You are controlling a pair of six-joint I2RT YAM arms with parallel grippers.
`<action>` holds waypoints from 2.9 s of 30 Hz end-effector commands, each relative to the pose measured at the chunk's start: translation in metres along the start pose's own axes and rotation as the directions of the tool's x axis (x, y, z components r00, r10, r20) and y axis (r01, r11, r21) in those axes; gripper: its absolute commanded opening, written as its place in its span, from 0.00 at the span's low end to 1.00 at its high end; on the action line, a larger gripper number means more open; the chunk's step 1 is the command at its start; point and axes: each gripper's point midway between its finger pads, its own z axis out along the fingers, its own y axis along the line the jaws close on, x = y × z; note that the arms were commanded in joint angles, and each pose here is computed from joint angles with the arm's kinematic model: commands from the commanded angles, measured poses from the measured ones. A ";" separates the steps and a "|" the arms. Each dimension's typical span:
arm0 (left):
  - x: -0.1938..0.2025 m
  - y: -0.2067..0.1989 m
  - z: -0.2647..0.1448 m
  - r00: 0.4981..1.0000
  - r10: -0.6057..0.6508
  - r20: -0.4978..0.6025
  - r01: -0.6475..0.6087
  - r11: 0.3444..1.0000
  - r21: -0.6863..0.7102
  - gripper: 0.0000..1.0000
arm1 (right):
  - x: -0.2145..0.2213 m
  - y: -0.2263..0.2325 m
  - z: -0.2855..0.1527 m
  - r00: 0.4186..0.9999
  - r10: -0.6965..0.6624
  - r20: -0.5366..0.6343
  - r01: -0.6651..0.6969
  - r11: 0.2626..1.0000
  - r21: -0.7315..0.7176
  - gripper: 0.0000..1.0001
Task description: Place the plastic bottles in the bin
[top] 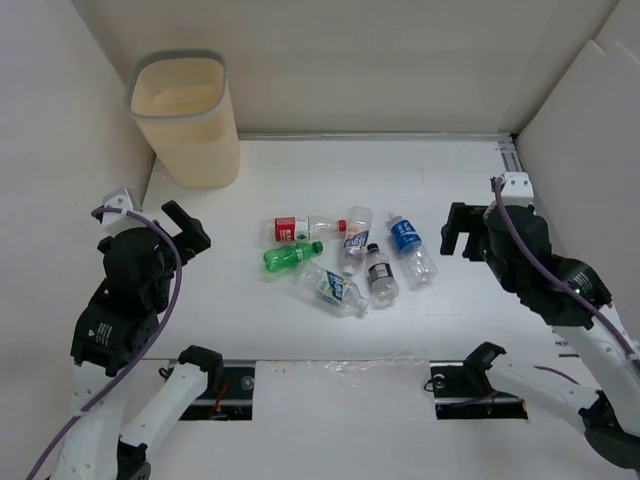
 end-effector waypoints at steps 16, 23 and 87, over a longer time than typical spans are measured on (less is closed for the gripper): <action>0.022 -0.037 0.015 0.998 0.013 -0.068 -0.001 0.985 0.172 1.00 | 0.019 0.017 0.066 0.989 -0.085 -0.124 0.087 0.996 0.008 1.00; 0.042 -0.053 0.027 0.993 0.023 -0.115 0.006 0.969 0.248 1.00 | 0.062 0.038 0.143 0.949 -0.122 -0.290 0.089 0.988 -0.126 1.00; -0.010 -0.291 -0.052 0.992 0.052 -0.112 0.106 0.111 0.988 1.00 | -0.046 0.256 -0.041 0.998 0.059 -0.014 -0.027 0.222 -0.975 0.00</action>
